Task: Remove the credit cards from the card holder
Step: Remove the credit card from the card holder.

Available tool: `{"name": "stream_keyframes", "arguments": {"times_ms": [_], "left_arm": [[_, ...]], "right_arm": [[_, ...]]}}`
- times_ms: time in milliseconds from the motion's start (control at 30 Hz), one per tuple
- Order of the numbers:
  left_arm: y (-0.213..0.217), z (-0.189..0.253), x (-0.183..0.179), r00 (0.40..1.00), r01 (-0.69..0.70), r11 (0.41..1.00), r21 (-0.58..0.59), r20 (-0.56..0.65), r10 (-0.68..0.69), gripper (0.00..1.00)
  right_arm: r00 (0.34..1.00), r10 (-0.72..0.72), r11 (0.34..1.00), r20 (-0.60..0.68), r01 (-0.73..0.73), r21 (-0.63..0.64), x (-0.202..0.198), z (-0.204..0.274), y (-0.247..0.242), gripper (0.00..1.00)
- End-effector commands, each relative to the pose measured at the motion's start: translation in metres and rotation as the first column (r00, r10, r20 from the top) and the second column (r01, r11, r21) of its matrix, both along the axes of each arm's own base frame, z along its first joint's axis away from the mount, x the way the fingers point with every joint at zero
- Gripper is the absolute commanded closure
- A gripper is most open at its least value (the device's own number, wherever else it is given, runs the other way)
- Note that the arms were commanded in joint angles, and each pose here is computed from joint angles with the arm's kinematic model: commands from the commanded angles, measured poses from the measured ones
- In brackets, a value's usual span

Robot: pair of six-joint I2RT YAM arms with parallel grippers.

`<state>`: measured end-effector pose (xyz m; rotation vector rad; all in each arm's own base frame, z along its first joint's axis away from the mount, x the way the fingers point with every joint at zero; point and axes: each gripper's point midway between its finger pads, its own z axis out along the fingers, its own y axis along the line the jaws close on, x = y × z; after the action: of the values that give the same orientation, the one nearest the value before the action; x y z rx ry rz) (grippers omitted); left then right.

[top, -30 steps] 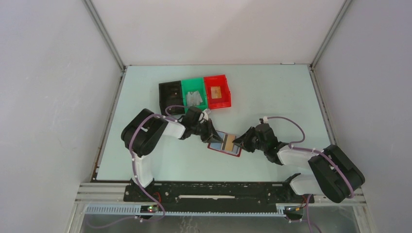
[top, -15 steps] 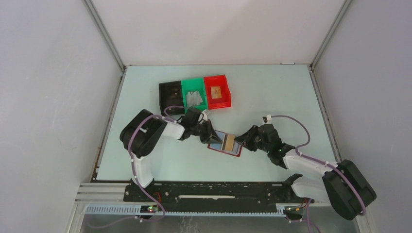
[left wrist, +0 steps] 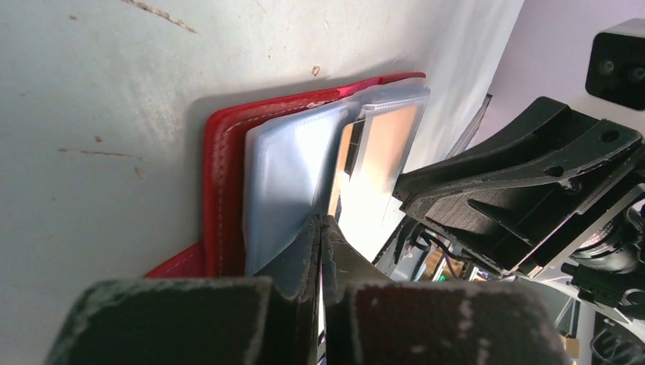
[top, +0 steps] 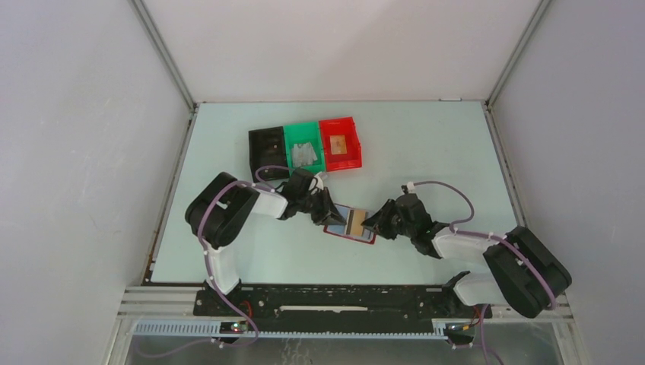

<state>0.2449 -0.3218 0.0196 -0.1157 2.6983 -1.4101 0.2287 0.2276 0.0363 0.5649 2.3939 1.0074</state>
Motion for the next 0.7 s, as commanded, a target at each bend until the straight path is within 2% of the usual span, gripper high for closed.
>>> {"name": "stream_keyframes", "arguments": {"times_ms": [0,133,200,333,500,667], "left_arm": [[0.006,0.006,0.001,0.999,-0.002,1.000,0.015,0.033,0.002,0.91],[0.009,0.004,0.001,0.999,-0.006,0.999,0.034,0.036,0.005,0.72],[0.010,0.004,0.001,0.999,-0.008,0.999,0.036,0.038,0.007,0.66],[0.012,0.002,-0.001,0.999,-0.011,0.999,0.034,0.032,0.010,0.62],[0.010,0.004,0.000,0.999,-0.011,1.000,0.013,0.033,0.010,0.51],[0.002,0.008,0.001,1.000,-0.012,0.999,-0.052,0.027,0.013,0.55]], "right_arm": [[1.000,0.005,1.000,-0.011,-0.006,-0.007,0.006,-0.008,0.006,0.70],[0.999,0.000,1.000,-0.037,0.000,-0.003,0.005,-0.015,0.008,0.70],[0.999,-0.005,1.000,-0.041,0.005,-0.007,0.005,-0.016,0.007,0.70],[0.999,-0.007,1.000,-0.048,0.007,-0.016,0.004,-0.019,0.005,0.70],[0.999,-0.005,1.000,-0.053,0.004,-0.020,0.003,-0.021,0.005,0.70],[0.998,0.010,1.000,-0.060,-0.010,-0.002,0.002,-0.022,0.009,0.70]]}}
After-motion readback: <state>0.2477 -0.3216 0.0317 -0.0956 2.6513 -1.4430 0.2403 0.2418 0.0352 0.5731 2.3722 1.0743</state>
